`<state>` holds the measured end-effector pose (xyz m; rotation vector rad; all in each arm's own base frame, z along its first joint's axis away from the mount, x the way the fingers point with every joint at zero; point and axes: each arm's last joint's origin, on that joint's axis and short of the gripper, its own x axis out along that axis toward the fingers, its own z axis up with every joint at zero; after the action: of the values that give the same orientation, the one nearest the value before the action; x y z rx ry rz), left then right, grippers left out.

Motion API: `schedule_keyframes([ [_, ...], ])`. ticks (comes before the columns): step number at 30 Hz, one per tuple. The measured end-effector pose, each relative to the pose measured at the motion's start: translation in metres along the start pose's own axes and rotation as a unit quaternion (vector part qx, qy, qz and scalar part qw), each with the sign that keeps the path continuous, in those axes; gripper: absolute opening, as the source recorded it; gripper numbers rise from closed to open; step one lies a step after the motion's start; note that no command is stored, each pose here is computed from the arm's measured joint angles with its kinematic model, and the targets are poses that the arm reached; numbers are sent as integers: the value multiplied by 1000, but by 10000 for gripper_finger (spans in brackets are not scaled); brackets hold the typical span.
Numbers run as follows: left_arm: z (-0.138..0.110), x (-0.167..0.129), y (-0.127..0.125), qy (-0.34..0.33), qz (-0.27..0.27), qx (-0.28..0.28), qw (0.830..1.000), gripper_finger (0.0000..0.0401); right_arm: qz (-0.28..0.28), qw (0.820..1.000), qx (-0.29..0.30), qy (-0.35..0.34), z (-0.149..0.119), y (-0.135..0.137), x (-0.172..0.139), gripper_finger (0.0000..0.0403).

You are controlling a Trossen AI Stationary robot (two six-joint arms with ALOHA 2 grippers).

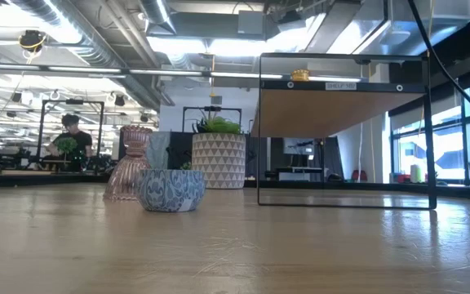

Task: Pick & Place candle stick holders
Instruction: Put the patterned orange scented candle on the shelf aligned with the patterned blue scented candle

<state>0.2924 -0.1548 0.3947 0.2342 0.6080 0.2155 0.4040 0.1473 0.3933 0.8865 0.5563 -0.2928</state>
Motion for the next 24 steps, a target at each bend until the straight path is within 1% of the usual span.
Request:
schedule_keyframes([
  [7,-1,0,0,4,2,6,1000,307,-4,1000,2,-1,0,-1,0,162],
  [10,-1,0,0,6,-3,11,1000,312,-4,1000,2,0,1,-1,0,144],
  [13,-2,-2,-4,5,-5,15,1000,313,-5,1000,1,1,1,-1,1,141],
  [19,-3,-13,-7,-3,-10,23,1000,307,1,1000,-6,6,1,-1,2,161],
  [22,-5,-26,-4,-10,-12,15,1000,306,12,1000,-9,0,2,2,1,154],
  [24,-6,-37,-1,-16,-20,-2,1000,306,25,1000,-11,1,5,3,1,146],
])
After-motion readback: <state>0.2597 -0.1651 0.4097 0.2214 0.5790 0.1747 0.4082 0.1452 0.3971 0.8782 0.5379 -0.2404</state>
